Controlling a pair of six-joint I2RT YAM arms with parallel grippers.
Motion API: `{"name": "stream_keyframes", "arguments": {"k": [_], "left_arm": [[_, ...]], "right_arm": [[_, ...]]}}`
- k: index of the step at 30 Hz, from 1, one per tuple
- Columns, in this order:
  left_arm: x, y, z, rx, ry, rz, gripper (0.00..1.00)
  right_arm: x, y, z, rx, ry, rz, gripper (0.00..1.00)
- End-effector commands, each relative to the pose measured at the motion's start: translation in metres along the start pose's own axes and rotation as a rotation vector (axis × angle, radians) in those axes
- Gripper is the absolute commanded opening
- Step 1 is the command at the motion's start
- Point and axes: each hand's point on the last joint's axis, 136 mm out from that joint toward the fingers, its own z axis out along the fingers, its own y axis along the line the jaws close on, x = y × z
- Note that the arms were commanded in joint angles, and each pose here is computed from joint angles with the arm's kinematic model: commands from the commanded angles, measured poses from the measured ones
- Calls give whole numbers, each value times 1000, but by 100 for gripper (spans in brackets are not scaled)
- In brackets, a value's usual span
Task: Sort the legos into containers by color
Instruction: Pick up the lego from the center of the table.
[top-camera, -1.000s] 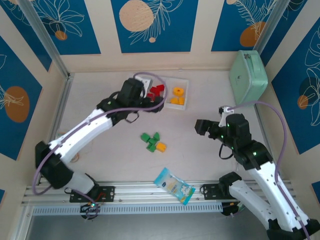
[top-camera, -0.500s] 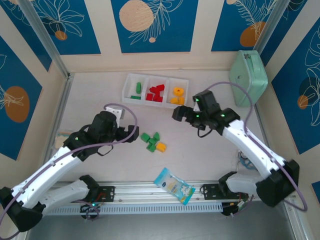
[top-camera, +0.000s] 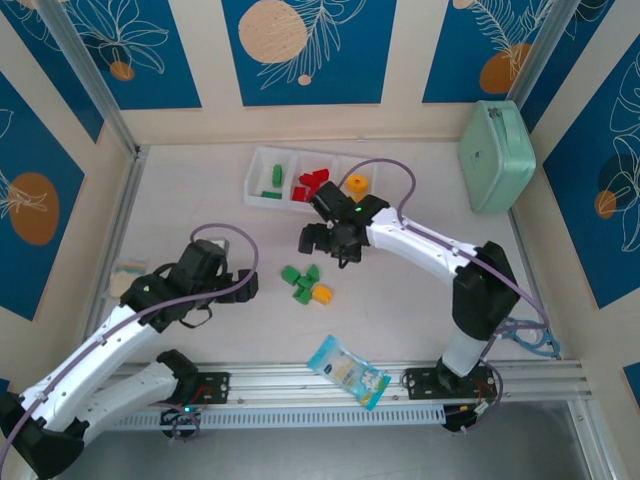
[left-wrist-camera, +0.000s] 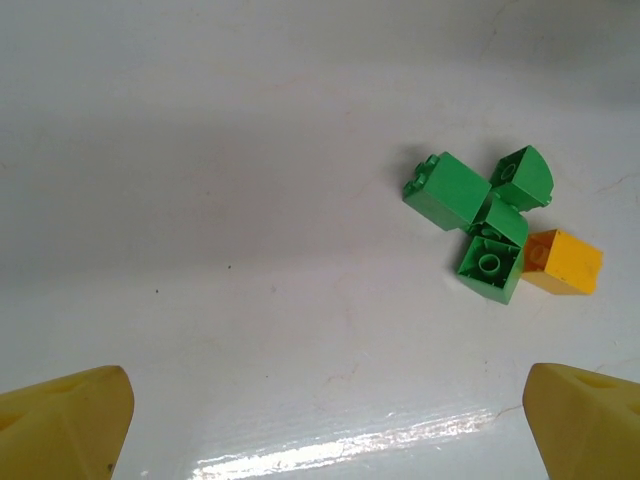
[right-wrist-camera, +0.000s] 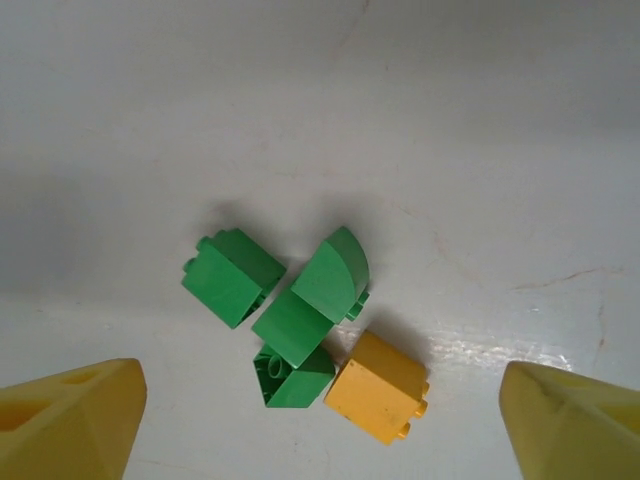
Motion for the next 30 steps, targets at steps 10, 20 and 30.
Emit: {"name": "stream_keyframes", "arguments": {"k": [10, 20, 30], "left_arm": [[20, 14, -5, -4, 47, -67, 99], [27, 17, 1, -8, 67, -71, 99], [23, 15, 14, -23, 93, -46, 99]], "right_arm": [[3, 7, 49, 126, 74, -27, 71], [15, 2, 76, 202, 128, -63, 68], [23, -2, 94, 212, 168, -83, 55]]}}
